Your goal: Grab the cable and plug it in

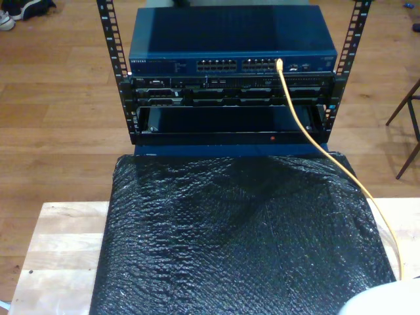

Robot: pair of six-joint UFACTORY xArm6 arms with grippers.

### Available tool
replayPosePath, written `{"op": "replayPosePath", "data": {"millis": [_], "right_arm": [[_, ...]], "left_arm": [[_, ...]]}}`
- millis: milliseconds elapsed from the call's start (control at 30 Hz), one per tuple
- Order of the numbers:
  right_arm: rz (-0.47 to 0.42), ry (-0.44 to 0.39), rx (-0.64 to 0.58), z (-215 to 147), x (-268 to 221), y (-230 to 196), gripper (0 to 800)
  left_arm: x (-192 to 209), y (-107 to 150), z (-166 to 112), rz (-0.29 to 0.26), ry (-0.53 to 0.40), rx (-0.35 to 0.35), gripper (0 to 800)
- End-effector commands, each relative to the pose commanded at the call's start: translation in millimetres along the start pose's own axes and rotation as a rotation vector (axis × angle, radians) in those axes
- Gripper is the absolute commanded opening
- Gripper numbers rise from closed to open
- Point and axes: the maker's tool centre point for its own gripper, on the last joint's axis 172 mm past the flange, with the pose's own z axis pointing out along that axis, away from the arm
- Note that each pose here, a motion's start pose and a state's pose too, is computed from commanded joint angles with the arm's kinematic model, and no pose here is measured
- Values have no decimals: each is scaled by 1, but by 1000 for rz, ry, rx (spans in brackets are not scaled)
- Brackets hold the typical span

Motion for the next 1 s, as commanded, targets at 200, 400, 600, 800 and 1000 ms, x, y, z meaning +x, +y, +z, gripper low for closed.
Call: {"op": "replayPosePath", "data": {"millis": [200,400,600,800,1000], "right_arm": [[-67,21,29,18,2,-12,800],[-15,54,24,39,14,-29,800],[25,51,17,50,18,-37,800],[34,44,16,49,16,-37,800],[32,26,19,50,14,-39,800]], "left_arm": [[0,0,0,1,0,-1,800],[0,0,0,1,0,-1,800],[0,0,0,0,0,0,800],[0,0,0,1,0,-1,800],[0,0,0,1,0,-1,800]]}}
